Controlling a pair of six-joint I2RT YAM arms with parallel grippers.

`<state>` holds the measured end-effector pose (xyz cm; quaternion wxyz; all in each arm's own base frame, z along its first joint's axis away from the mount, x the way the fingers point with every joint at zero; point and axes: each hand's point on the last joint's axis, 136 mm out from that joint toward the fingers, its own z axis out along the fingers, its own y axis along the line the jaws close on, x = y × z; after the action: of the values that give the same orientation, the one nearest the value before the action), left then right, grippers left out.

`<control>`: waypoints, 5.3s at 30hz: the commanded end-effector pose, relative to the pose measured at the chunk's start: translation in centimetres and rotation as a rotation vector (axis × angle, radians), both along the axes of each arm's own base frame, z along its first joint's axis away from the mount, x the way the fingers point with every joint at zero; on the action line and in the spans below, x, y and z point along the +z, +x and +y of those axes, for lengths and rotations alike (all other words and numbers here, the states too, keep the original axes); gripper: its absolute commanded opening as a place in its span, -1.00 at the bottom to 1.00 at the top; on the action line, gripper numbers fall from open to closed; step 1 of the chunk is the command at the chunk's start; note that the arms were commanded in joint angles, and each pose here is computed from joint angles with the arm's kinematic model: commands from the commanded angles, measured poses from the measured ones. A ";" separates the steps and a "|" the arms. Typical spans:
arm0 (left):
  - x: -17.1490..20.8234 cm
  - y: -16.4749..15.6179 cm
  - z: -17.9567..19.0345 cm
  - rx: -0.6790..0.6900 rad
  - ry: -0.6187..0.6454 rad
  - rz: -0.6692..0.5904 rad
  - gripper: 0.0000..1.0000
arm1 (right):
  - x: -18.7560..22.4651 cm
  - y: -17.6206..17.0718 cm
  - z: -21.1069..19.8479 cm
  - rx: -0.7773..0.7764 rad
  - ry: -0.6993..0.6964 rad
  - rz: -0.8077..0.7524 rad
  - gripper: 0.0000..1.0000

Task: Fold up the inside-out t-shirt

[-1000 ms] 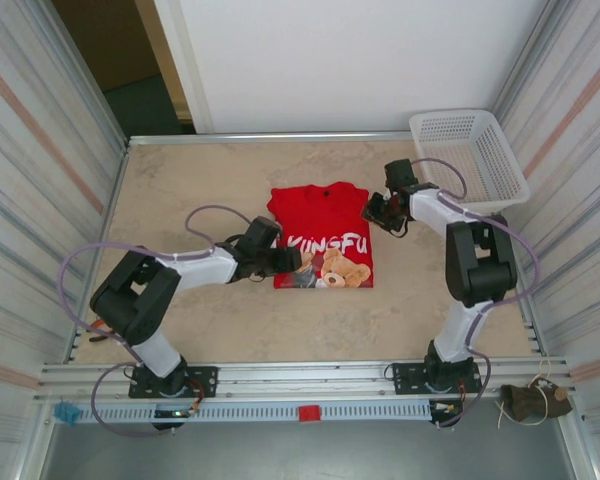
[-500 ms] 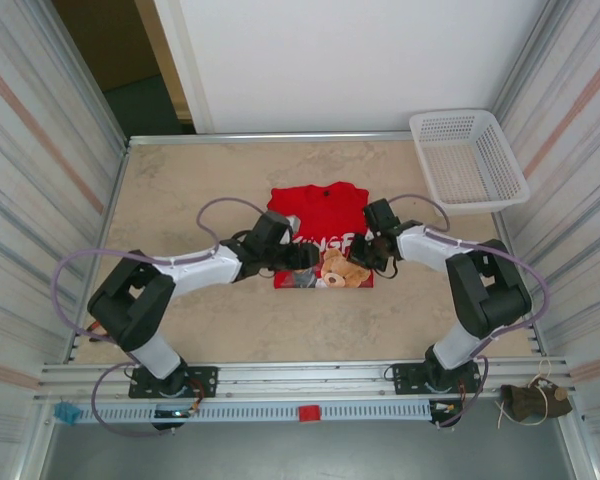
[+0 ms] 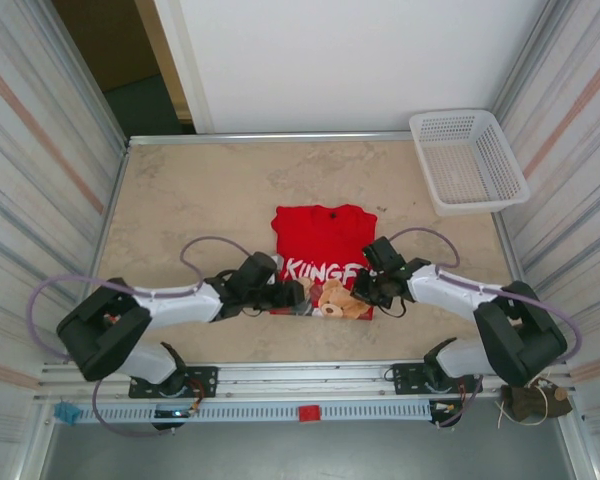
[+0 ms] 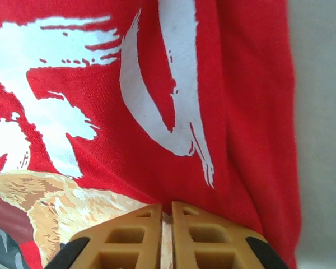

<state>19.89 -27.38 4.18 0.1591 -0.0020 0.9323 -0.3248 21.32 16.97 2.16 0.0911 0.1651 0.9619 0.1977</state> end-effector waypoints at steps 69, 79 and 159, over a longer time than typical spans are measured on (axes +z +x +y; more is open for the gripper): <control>-2.0 21.1 -2.8 -0.231 -0.219 -0.043 0.08 | -0.4 21.8 0.1 0.025 0.225 -0.157 0.00; -1.1 22.1 -1.1 -0.165 -0.192 -0.088 -1.00 | 1.5 21.9 -0.3 0.014 0.264 -0.193 -1.00; 8.1 25.5 4.9 0.041 0.165 -0.495 0.41 | 12.1 22.4 -4.7 -0.106 0.072 -0.538 0.02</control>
<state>45.01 -22.58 7.13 0.3525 0.0663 0.9076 -0.2183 44.48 12.60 9.37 0.3113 0.1720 0.9014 0.2468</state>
